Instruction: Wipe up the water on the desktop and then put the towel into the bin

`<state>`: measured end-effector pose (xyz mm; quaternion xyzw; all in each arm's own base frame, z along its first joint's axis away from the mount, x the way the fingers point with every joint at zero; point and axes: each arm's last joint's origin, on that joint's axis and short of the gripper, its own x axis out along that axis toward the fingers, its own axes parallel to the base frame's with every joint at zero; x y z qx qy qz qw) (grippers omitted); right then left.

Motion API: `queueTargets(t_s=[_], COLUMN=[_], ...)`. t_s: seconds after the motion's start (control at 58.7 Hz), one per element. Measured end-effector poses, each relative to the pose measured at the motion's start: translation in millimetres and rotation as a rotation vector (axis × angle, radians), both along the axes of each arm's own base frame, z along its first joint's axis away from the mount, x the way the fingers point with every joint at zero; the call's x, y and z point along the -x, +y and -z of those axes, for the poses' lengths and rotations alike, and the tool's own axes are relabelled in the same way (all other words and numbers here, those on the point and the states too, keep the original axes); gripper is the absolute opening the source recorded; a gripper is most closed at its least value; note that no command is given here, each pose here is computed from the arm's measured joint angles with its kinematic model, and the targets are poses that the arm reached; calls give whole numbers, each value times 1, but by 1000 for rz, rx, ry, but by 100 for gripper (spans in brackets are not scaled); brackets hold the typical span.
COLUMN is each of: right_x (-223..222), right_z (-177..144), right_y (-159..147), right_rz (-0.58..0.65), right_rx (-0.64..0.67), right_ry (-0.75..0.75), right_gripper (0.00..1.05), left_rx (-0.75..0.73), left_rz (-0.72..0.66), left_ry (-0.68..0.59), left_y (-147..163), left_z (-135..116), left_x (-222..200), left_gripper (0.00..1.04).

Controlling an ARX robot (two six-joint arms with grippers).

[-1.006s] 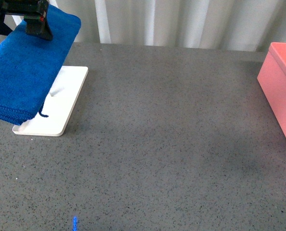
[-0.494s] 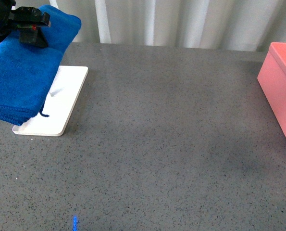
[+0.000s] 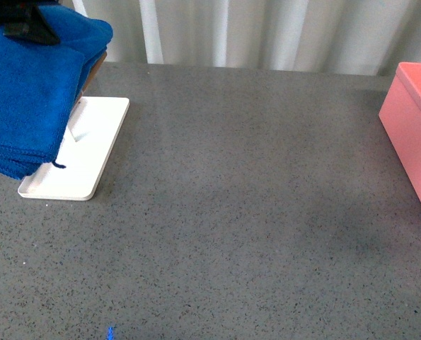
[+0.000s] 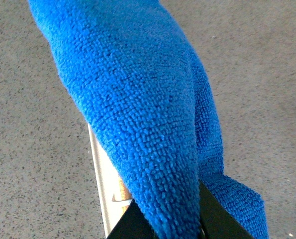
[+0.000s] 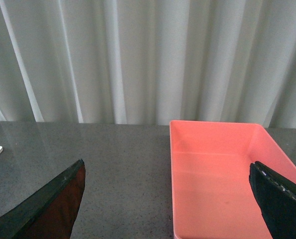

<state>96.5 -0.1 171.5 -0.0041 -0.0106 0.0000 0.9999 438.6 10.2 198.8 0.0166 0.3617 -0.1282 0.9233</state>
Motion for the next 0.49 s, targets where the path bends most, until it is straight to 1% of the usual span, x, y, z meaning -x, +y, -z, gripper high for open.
queueTargets(t_s=[0.136,0.205,0.273,0.375,0.494], right_x=[0,0,0,0,0], right_z=[0,0,0,0,0], right_y=[0,0,0,0,0], right_rz=[0,0,0,0,0], right_rx=[0,0,0,0,0], right_ry=[0,0,0,0,0], right_gripper=[98,98,98,98,98], left_rx=[99,177,276,410,550], left_rz=[62,115,190,312,428], left_ry=[-66,-110,-157,-211,-226], left_y=[-10,-19,-36,-65,-101], left_z=[-26,-41,-57,-73,-78], left_x=[12,21,35,57,78], left_gripper=[5,5,5,5,5])
